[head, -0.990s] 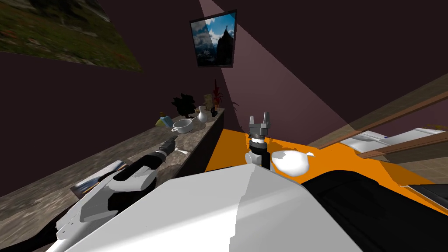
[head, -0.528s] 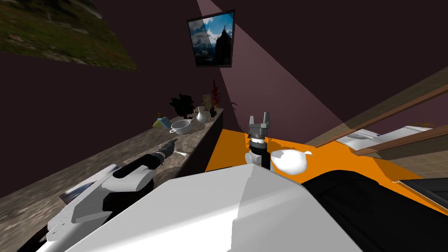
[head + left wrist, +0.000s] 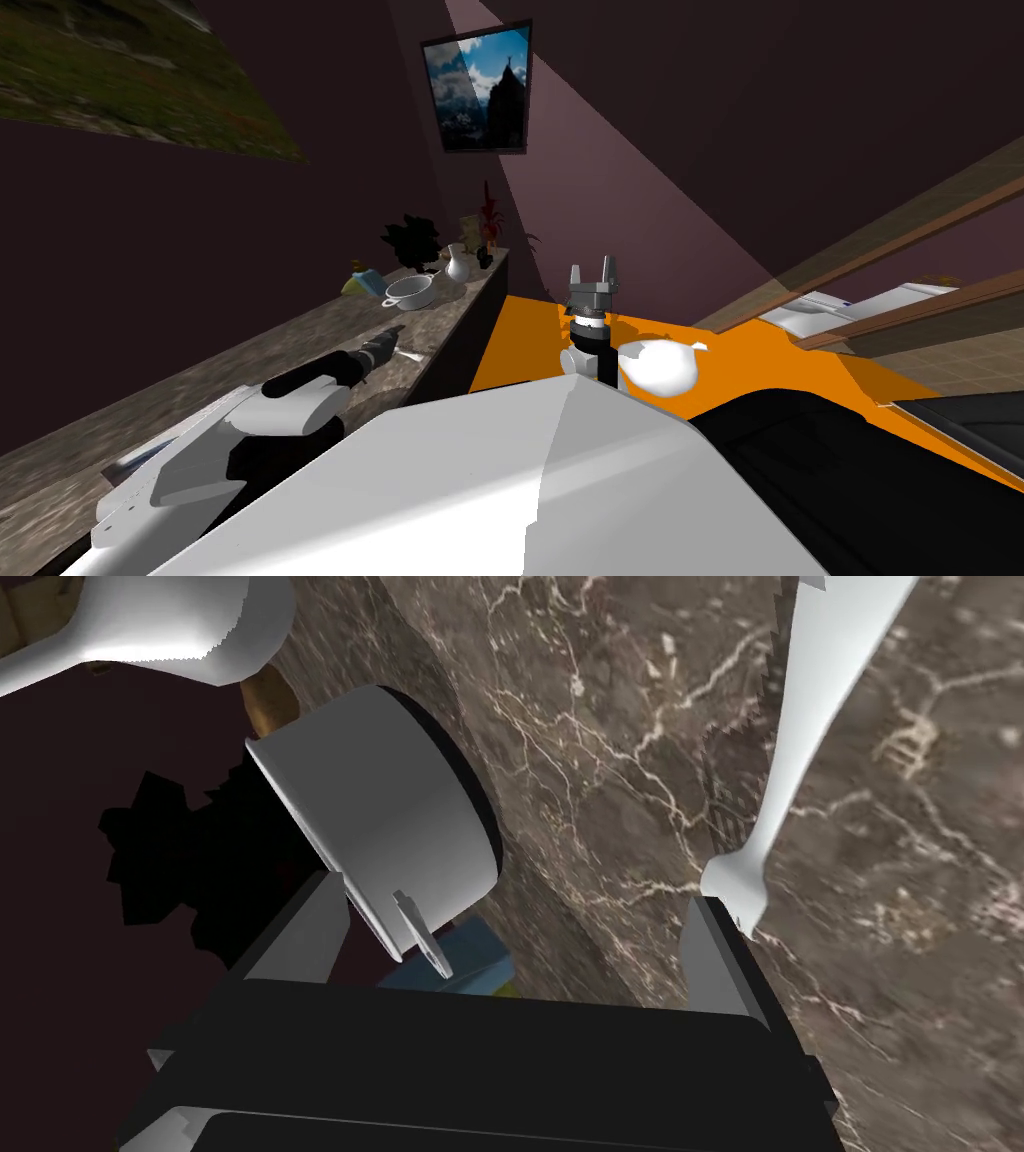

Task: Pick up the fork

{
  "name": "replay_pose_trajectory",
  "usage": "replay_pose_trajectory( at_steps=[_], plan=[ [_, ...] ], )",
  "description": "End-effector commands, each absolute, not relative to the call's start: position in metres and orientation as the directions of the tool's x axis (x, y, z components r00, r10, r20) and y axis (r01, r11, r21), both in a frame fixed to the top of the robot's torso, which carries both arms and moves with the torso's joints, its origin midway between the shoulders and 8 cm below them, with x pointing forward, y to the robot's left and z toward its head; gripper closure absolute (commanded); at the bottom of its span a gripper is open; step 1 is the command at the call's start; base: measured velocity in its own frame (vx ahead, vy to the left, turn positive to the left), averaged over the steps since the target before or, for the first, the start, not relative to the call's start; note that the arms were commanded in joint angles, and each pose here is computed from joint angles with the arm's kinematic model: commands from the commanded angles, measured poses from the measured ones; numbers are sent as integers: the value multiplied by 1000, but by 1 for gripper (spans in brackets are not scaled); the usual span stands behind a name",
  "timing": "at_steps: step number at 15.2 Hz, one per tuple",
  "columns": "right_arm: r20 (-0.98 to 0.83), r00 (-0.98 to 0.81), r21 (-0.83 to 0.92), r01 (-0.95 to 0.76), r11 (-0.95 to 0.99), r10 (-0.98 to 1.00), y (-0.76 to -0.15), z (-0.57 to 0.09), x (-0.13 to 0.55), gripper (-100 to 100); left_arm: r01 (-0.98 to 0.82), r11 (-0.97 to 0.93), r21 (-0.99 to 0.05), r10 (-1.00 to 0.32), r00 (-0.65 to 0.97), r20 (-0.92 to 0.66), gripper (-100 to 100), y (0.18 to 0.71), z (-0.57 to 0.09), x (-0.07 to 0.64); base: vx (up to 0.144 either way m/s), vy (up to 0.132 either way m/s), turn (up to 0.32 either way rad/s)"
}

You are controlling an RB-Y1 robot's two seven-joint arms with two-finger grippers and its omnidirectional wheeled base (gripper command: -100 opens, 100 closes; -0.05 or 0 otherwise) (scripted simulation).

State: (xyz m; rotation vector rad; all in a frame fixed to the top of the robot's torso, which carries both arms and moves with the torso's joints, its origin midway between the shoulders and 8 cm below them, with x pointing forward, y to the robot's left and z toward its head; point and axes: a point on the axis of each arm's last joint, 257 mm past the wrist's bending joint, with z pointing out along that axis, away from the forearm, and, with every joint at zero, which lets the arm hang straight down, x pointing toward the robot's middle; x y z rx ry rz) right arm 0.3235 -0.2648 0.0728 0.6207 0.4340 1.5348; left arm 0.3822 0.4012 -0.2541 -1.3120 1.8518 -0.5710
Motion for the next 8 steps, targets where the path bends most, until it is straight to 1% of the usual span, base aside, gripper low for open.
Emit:
replay_pose_trajectory(
  at_steps=[1,8],
  plan=[
    [120,10,618,-783,-67,993,-265,73,324,0,-614,364,-700,-927,-168,-334,-100,406,-262,374,23,7,-28],
    [120,10,618,-783,-67,993,-265,73,323,0,-727,359,-586,-927,-206,-313,-100,417,-286,347,31,6,-46]
  ],
)
